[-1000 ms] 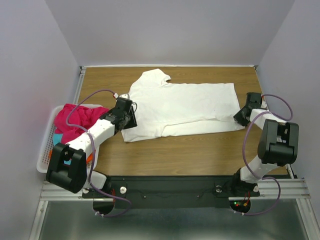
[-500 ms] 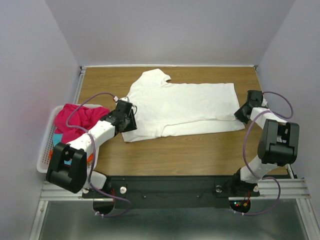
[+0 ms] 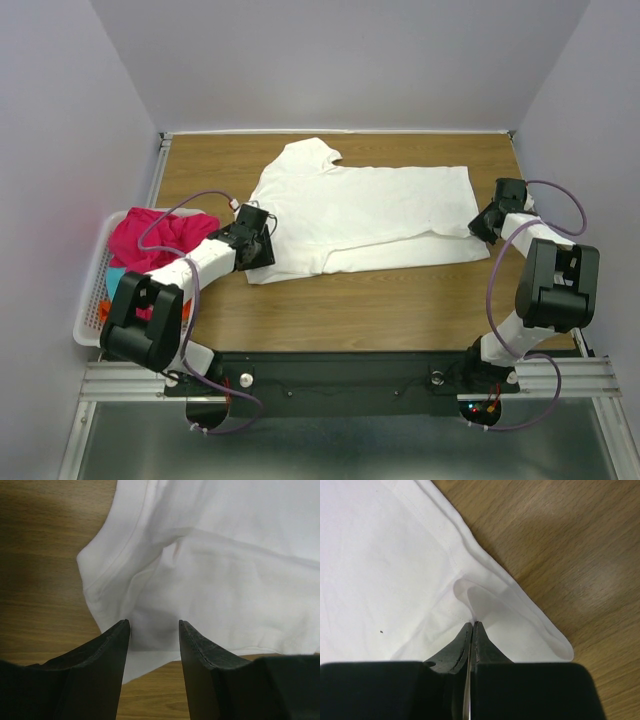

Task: Fold and stack the t-shirts
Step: Fold the tshirt

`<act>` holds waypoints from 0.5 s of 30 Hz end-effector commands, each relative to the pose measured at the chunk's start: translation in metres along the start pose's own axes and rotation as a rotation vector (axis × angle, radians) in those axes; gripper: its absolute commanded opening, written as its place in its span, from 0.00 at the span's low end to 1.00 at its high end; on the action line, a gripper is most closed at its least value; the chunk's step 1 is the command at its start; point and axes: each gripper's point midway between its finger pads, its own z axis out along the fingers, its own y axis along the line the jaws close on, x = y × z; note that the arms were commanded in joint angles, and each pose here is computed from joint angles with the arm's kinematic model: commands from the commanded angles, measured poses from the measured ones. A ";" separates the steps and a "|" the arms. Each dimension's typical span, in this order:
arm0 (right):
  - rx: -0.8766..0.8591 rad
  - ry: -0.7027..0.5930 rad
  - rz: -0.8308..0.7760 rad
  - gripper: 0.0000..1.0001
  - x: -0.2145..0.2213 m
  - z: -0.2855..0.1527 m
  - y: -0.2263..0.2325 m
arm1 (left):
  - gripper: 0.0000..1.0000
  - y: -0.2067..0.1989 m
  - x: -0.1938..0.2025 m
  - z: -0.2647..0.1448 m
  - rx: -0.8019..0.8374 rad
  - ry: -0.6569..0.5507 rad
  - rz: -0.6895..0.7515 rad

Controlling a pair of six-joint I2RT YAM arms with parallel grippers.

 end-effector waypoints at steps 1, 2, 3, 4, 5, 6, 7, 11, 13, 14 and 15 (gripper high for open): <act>-0.055 -0.071 0.001 0.00 -0.025 -0.012 0.014 | 0.56 0.006 -0.001 0.006 -0.037 -0.018 0.008; -0.055 -0.074 0.000 0.01 -0.026 -0.012 0.015 | 0.56 0.006 -0.001 0.007 -0.039 -0.017 0.010; -0.057 -0.073 -0.003 0.01 -0.025 -0.012 0.015 | 0.56 0.006 -0.002 0.008 -0.043 -0.021 0.011; -0.057 -0.071 -0.002 0.01 -0.025 -0.012 0.015 | 0.56 0.005 -0.004 0.008 -0.043 -0.025 0.010; -0.056 -0.070 -0.003 0.01 -0.024 -0.012 0.014 | 0.56 0.005 -0.005 0.008 -0.045 -0.026 0.010; -0.055 -0.069 -0.005 0.01 -0.024 -0.012 0.014 | 0.56 0.005 -0.006 0.009 -0.047 -0.029 0.012; -0.056 -0.072 -0.006 0.01 -0.025 -0.013 0.014 | 0.56 0.005 -0.007 0.009 -0.047 -0.033 0.013; -0.056 -0.070 -0.005 0.01 -0.024 -0.012 0.014 | 0.50 0.003 -0.007 0.011 -0.042 -0.026 0.016; -0.055 -0.072 -0.005 0.01 -0.025 -0.013 0.014 | 0.45 0.001 -0.005 0.011 -0.033 -0.017 0.020; -0.054 -0.073 -0.004 0.01 -0.025 -0.013 0.014 | 0.42 0.001 -0.006 0.011 -0.030 -0.019 0.018; -0.054 -0.075 -0.004 0.01 -0.026 -0.013 0.014 | 0.35 0.001 -0.005 0.011 -0.029 -0.015 0.018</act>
